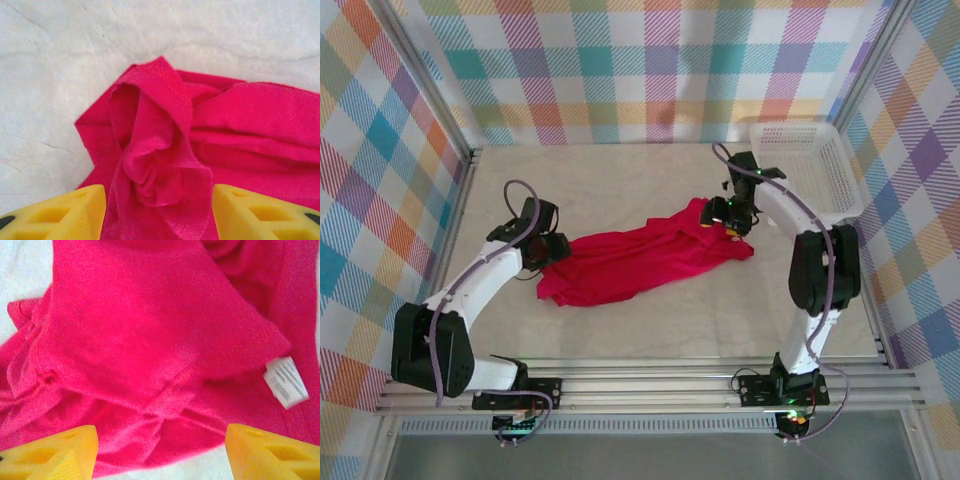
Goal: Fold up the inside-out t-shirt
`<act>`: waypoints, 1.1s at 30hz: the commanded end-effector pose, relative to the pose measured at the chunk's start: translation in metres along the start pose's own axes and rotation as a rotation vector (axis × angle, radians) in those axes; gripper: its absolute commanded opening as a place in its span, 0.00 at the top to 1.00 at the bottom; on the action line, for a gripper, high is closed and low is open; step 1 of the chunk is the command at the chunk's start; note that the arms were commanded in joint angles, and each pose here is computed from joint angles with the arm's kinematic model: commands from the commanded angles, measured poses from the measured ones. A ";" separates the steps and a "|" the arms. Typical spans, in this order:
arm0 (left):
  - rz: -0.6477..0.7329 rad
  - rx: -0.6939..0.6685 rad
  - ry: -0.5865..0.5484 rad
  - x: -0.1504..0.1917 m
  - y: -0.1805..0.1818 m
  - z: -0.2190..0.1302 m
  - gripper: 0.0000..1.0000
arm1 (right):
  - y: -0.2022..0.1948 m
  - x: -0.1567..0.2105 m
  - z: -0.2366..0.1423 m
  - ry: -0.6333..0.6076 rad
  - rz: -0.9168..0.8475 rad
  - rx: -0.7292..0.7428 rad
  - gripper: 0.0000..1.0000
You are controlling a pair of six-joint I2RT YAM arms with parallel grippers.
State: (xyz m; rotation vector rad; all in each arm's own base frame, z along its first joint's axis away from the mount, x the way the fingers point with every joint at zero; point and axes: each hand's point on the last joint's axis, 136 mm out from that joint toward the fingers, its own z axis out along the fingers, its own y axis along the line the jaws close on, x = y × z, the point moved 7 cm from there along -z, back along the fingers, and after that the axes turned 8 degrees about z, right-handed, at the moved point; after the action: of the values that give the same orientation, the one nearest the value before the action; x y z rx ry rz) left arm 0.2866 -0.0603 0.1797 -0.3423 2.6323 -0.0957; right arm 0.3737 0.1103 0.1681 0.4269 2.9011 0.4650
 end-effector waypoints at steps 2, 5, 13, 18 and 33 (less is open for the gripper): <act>-0.027 -0.029 -0.033 -0.013 0.009 -0.013 0.38 | -0.007 -0.003 0.010 -0.022 0.019 -0.010 0.32; -0.045 -0.025 -0.010 -0.016 0.012 -0.007 0.38 | -0.010 -0.006 0.021 -0.023 0.026 -0.004 0.31; -0.122 0.017 0.038 -0.022 0.014 0.026 0.38 | -0.015 -0.037 0.044 -0.040 0.048 0.009 0.30; -0.130 0.097 0.059 -0.033 0.000 0.042 0.38 | -0.017 -0.041 0.059 -0.016 0.059 0.002 0.35; -0.081 0.007 0.045 -0.038 0.000 0.013 0.36 | -0.017 -0.037 0.059 -0.017 0.059 -0.013 0.93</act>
State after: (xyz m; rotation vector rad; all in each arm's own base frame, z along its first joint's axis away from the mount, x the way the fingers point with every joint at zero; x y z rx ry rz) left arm 0.3324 -0.0553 0.1538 -0.4791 2.7073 -0.2271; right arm 0.4170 0.0999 0.1076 0.5260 2.8856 0.4592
